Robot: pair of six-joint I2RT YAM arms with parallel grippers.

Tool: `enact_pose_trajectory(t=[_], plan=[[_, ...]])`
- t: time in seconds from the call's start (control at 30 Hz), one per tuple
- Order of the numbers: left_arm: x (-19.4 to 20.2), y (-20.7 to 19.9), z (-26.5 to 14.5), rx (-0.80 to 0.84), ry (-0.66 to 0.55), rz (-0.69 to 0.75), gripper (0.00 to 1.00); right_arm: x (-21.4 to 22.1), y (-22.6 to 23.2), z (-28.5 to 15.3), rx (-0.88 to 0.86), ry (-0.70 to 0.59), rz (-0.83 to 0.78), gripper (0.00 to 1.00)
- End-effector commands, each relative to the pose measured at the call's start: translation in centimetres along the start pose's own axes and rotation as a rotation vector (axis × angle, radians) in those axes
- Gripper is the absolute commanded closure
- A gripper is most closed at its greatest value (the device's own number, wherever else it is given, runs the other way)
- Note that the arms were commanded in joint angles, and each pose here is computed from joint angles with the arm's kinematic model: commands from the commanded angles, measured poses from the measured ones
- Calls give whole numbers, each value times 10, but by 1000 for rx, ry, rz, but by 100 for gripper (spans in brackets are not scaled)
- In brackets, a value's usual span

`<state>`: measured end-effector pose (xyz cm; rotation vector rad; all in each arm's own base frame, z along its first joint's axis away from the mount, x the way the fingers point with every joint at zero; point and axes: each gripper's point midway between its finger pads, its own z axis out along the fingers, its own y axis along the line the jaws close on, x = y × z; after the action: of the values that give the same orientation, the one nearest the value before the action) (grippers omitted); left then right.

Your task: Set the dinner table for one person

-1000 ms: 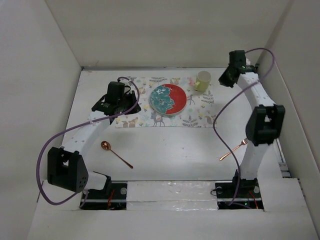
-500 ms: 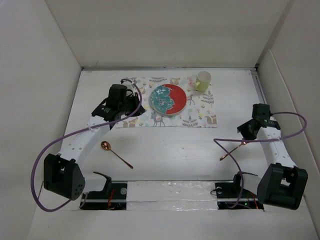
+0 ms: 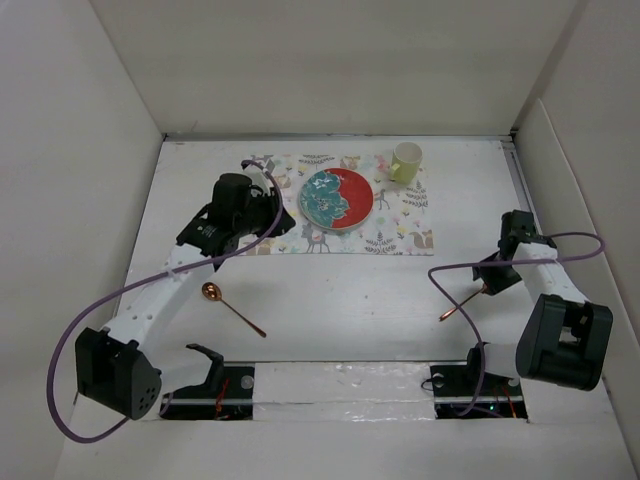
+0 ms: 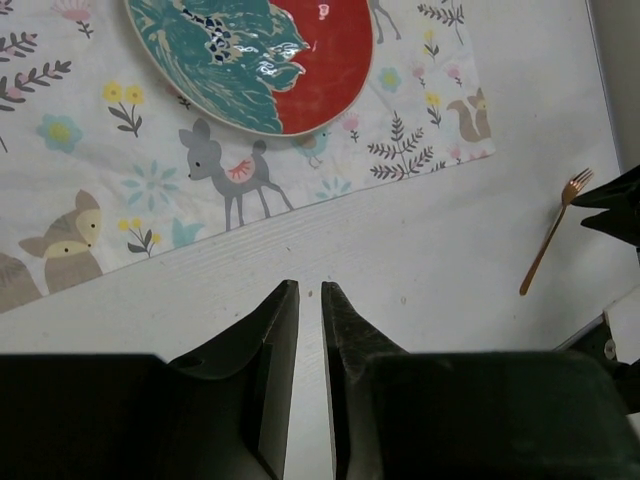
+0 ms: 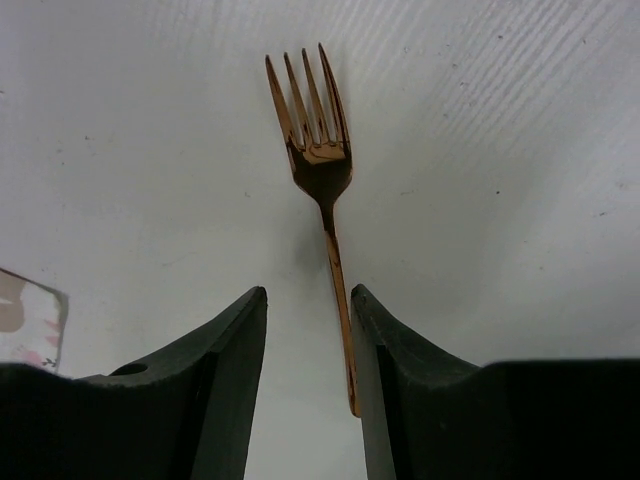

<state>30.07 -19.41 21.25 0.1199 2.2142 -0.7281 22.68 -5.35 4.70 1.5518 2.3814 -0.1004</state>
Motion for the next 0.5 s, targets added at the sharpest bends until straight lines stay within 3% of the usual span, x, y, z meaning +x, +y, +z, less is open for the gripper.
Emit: enact_pose_trajectory(t=[0.0, 0.27, 0.47], plan=[[-10, -11, -12, 37, -55, 13, 86, -6, -3, -14, 21, -10, 27, 56], [-20, -16, -24, 41, -113, 12, 86, 2, -8, -31, 83, 12, 16, 59], [-29, -17, -32, 33, -145, 26, 86, 8, -8, -16, 156, 63, 26, 62]])
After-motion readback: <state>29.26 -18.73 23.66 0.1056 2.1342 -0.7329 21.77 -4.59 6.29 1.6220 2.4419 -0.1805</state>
